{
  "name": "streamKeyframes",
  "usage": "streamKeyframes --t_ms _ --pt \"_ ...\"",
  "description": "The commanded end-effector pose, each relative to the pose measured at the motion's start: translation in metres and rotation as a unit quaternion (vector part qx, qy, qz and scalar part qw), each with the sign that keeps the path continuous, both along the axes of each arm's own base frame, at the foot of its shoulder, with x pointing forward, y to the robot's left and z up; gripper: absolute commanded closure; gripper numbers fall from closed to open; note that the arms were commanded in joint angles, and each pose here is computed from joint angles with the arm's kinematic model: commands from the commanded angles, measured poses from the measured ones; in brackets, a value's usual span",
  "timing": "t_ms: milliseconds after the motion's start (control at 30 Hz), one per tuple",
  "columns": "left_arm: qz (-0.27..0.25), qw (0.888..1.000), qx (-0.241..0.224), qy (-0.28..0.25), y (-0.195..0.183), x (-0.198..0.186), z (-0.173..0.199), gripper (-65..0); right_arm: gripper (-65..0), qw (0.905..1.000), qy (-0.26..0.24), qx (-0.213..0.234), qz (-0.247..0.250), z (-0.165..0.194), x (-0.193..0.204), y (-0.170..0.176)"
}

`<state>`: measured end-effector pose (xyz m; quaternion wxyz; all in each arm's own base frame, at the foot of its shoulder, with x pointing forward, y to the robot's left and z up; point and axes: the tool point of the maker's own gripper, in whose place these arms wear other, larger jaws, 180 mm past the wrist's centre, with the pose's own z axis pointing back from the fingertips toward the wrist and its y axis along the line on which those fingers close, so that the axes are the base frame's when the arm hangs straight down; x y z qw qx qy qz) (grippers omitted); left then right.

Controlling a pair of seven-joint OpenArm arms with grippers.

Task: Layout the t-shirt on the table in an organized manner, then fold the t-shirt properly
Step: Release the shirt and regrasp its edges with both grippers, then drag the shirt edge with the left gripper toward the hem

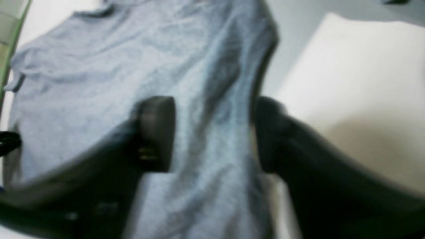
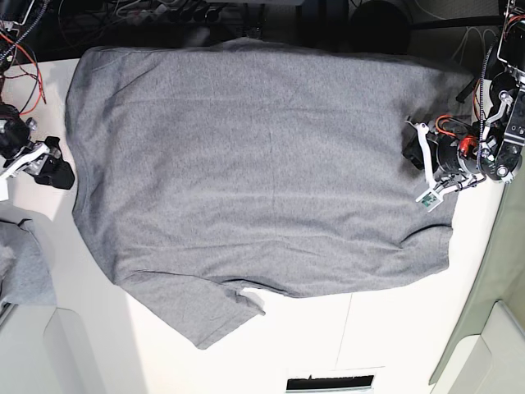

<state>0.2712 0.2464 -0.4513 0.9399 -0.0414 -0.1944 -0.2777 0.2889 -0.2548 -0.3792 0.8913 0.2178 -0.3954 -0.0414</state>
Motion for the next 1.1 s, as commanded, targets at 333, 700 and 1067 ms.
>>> streamKeyframes --t_ms 333,700,1067 --pt "-0.044 0.998 -0.007 -0.041 -0.015 0.009 0.045 -17.4 0.0 0.9974 0.022 0.012 0.068 -0.015 -0.005 0.051" --pt "-0.083 0.996 0.006 0.012 -0.016 -0.058 0.031 -17.4 0.0 0.9928 0.084 0.018 0.084 -0.032 -0.059 0.032" --pt "-0.043 0.998 0.044 0.014 0.001 -0.077 -0.004 -17.4 0.0 0.9901 0.113 -0.048 0.067 -0.065 -0.080 0.009"
